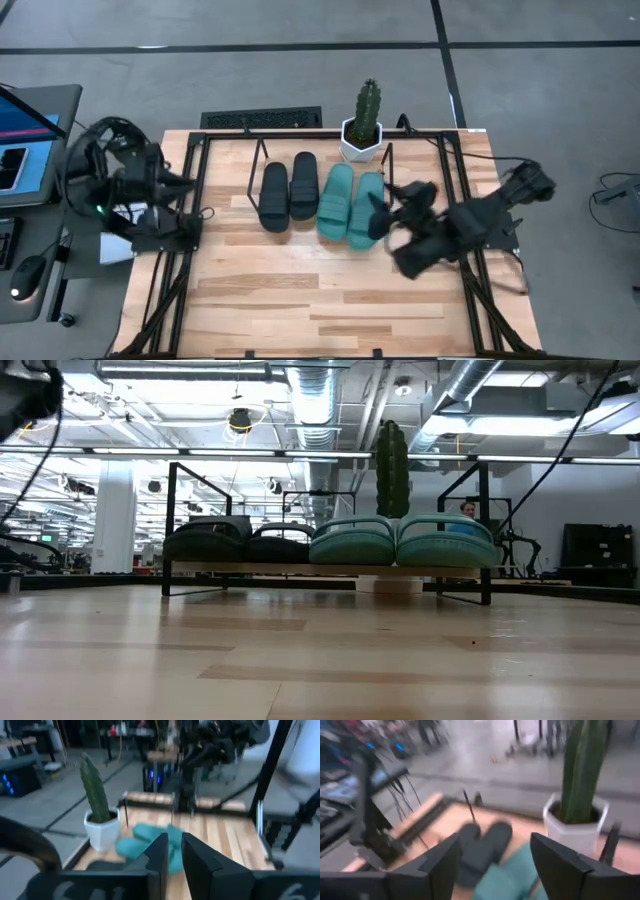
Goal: Pick and place slides into the shelf
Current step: Return to Home Position
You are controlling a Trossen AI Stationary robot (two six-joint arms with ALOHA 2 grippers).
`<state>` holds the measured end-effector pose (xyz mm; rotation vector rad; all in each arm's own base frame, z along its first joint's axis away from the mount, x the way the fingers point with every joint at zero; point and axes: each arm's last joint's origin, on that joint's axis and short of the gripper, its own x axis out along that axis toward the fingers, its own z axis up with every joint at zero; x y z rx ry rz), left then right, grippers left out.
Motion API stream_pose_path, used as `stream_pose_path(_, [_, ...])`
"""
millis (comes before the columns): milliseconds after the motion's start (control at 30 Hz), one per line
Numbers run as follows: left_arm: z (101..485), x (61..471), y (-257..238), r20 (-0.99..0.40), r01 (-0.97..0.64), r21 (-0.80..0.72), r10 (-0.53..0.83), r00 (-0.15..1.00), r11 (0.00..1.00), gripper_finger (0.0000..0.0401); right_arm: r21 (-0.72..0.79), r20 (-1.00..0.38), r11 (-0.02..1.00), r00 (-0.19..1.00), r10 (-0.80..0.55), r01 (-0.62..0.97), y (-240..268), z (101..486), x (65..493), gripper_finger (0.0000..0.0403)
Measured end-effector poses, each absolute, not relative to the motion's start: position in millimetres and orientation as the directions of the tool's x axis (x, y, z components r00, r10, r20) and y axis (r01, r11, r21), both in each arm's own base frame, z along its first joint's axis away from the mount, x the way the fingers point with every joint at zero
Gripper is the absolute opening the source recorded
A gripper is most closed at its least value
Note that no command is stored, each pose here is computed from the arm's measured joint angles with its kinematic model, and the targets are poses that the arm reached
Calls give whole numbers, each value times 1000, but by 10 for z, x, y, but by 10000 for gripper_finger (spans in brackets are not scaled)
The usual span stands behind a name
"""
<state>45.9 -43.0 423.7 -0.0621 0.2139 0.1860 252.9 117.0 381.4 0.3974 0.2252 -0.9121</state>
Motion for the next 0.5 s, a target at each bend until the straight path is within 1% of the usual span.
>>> stream_pose_path(100, [4218, 372, -249, -143, -174, -63, 163, 976, 983, 43, 202, -275, 595, 628, -728, 778, 1126, 3962, 2253, 202])
stream_pose_path(233, [4041, 319, -115, -88, -141, -79, 134, 987, 987, 43, 175, -270, 617, 640, -719, 767, 949, 3949, 1943, 144])
stream_pose_path(333, [3851, 302, -53, -35, -137, -142, 133, 991, 980, 43, 166, -255, 607, 629, -735, 777, 771, 3832, 1716, 94])
stream_pose_path(400, [3712, 297, -38, -9, -129, -181, 129, 992, 975, 43, 193, -235, 585, 615, -752, 788, 645, 3710, 1547, 63])
stream_pose_path(500, [3522, 295, -33, -3, -112, -236, 115, 993, 965, 43, 257, -198, 556, 606, -770, 790, 504, 3427, 1307, 18])
